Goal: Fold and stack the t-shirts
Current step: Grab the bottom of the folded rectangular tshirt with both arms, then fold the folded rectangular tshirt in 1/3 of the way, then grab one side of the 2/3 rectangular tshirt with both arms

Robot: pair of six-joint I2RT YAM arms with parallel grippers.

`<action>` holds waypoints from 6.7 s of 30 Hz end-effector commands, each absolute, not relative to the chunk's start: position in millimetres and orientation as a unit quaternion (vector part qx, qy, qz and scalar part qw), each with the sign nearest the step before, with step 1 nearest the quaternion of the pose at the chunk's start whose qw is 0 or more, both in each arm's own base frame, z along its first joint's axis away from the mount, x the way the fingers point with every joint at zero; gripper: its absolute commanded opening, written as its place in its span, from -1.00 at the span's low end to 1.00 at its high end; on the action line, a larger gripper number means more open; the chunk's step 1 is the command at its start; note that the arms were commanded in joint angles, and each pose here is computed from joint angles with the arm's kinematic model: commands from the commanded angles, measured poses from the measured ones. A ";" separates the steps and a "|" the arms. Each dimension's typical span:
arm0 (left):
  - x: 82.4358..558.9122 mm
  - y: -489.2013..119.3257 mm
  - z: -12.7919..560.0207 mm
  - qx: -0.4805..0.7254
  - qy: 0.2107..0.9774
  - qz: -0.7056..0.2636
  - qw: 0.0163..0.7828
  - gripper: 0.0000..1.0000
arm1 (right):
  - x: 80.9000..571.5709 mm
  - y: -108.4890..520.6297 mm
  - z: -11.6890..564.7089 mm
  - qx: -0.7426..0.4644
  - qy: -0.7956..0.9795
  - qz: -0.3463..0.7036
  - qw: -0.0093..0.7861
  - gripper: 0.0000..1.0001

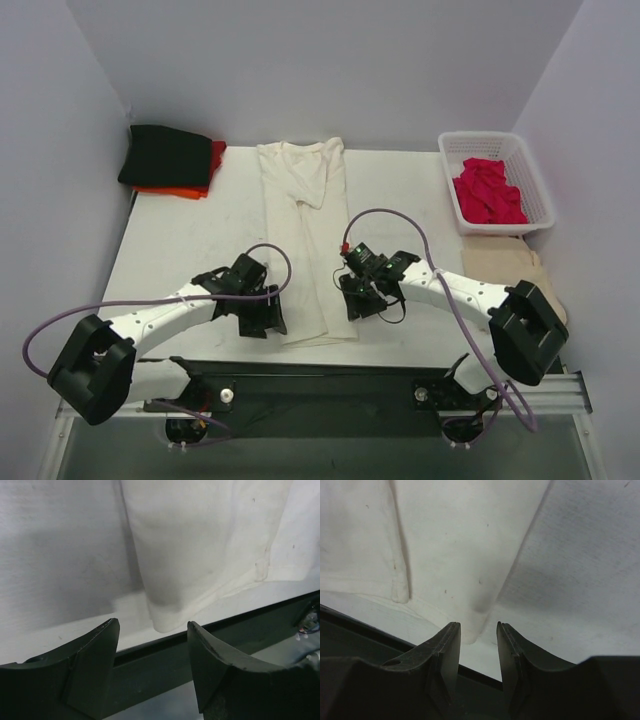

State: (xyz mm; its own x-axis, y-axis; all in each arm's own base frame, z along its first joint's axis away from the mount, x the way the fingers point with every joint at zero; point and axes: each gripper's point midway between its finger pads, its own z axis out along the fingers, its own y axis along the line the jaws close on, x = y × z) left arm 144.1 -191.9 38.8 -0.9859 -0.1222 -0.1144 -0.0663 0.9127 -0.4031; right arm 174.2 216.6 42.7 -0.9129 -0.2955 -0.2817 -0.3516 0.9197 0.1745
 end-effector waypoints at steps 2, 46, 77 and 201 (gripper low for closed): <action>144.4 -218.0 54.3 -0.060 0.953 -0.289 0.063 0.33 | 163.9 228.2 51.4 -0.176 0.963 0.160 0.130 -0.28; 130.8 -184.4 7.7 -0.173 0.966 -0.194 0.008 -0.10 | 132.5 210.6 5.8 -0.181 0.972 0.141 0.051 -0.33; 126.9 -171.4 24.4 -0.162 0.965 -0.200 0.048 -1.00 | 113.7 198.4 29.3 -0.191 0.967 0.151 0.076 -1.00; 353.7 -192.2 45.3 -0.182 0.930 -0.256 0.188 0.49 | 363.4 204.4 45.1 -0.064 0.973 0.141 0.173 -0.24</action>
State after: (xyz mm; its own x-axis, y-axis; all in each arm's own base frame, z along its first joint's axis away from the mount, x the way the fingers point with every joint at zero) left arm 340.9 -198.9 34.6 -0.8954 -0.4035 -0.1882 -0.2480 0.8031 -0.5418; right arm 355.2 209.2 23.9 -0.9523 -0.0792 -0.2947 -0.1594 0.9525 0.2594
